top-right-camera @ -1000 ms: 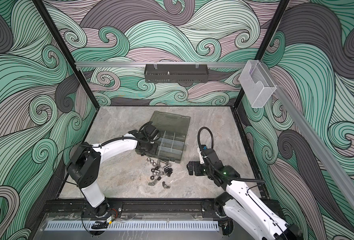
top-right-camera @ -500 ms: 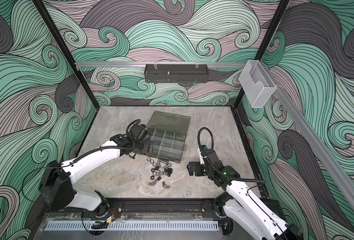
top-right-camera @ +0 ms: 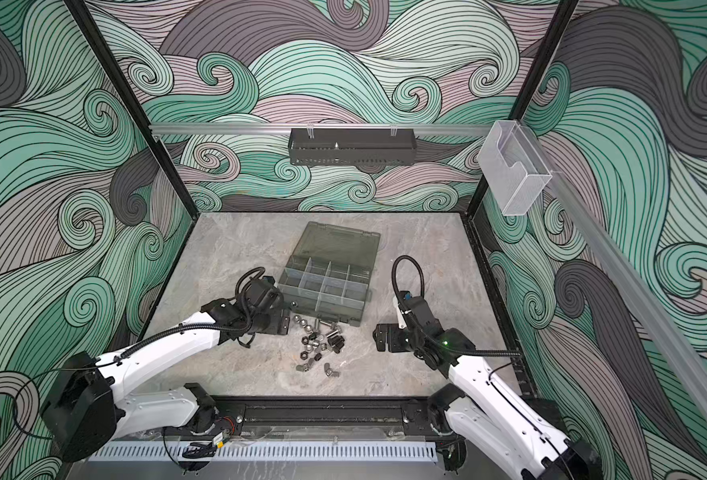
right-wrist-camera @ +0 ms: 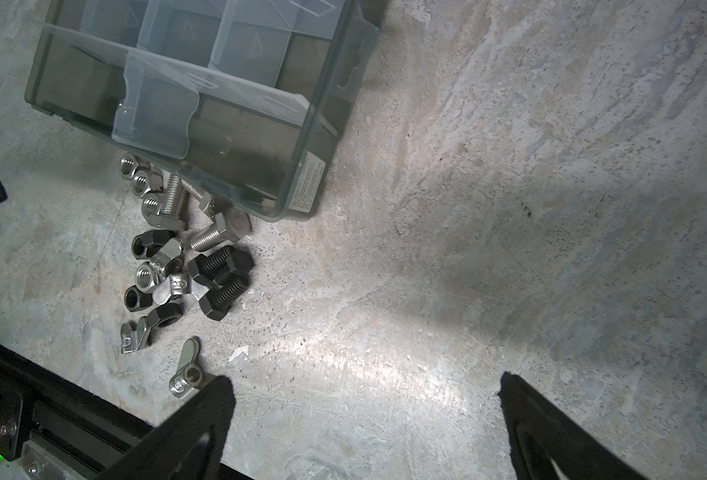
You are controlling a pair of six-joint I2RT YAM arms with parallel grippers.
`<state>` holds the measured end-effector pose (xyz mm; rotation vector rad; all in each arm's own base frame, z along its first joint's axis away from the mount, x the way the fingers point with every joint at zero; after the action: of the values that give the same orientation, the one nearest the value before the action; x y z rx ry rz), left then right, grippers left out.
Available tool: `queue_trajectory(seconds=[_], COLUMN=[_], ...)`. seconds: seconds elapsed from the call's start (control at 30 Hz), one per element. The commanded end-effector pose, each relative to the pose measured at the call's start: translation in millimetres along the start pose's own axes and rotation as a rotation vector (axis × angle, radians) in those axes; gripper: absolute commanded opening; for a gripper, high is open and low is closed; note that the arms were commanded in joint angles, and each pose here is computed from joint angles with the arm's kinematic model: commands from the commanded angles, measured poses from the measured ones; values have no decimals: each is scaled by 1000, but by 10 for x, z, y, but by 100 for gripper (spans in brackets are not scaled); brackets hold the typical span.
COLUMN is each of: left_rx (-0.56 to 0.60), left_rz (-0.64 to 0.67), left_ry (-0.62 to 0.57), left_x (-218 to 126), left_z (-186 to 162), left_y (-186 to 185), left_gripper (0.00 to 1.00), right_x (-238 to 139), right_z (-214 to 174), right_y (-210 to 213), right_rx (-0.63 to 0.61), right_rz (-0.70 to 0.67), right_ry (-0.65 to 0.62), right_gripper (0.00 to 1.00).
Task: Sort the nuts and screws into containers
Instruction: 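Move the left gripper back over the nut pile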
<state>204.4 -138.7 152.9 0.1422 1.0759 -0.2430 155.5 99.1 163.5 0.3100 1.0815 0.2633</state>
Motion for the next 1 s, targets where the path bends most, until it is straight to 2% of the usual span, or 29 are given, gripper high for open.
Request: queue_trajectory(seconds=[0.0,0.47,0.97], left_rx=[-34,28,-125], left_rz=[-45,-23,-2], left_ry=[-16,93,60], left_x=[59,471,670], left_z=[23,139,342], left_y=[-42,-182,-268], left_gripper=[96,86,79], right_x=[1,-15,-24], right_z=[6,-15,-48], right_y=[6,-22,-43], right_rx=[-2,13,29], right_rz=[5,-10,-8], right_ry=[-20,-22,-23], right_gripper=[99,99,99])
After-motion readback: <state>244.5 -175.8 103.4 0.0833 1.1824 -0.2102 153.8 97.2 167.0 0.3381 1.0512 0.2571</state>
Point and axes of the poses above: each gripper's point midway between its finger pads, its own x axis out along the fingers, its own y axis along the line the jaws close on, z = x × y, the point moved 8 cm from there along -x, back along the fingers, and after that the axes turned 9 degrees about x, right-handed, at the moved point
